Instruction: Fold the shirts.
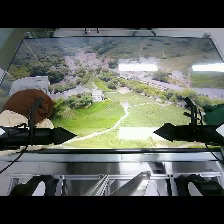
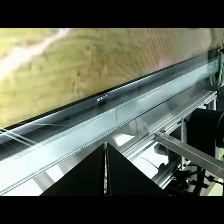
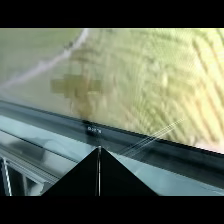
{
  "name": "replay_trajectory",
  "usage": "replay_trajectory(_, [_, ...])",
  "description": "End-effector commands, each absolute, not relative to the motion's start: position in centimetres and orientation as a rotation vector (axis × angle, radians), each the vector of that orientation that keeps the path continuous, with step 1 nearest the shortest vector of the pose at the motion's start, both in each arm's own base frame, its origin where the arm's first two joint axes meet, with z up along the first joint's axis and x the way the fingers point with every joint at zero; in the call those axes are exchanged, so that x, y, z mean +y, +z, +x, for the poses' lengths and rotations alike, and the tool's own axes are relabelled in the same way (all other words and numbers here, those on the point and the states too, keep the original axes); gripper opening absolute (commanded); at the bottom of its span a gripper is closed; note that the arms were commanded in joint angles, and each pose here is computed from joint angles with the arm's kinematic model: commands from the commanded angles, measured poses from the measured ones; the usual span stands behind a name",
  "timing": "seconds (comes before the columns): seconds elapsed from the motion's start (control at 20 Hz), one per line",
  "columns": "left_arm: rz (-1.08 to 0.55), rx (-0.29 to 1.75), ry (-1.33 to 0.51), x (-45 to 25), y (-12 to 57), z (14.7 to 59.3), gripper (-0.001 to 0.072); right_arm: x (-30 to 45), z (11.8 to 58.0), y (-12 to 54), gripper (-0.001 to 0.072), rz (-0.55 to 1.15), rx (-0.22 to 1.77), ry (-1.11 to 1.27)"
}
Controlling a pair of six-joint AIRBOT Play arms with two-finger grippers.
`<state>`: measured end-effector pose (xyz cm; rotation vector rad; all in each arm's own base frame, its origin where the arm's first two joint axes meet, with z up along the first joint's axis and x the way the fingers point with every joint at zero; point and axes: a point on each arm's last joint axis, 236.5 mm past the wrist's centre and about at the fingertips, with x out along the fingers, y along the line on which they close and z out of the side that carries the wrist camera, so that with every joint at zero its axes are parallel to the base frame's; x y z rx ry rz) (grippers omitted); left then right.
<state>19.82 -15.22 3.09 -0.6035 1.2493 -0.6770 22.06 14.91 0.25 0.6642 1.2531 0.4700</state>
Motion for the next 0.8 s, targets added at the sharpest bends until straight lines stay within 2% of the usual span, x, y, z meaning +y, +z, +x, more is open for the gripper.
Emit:
replay_trajectory(0.0, [-0.604, 1.249, -0.676, -15.21, 3.09, 19.83, 0.002, 14.92, 22.06, 0.21, 0.0016, 0.665, 1.253, 0.469])
replay_trajectory(0.75, [-0.603, 1.241, -0.668, -15.1, 3.05, 20.08, 0.0021, 14.81, 22.4, 0.23, 0.0017, 0.666, 1.24, 0.462])
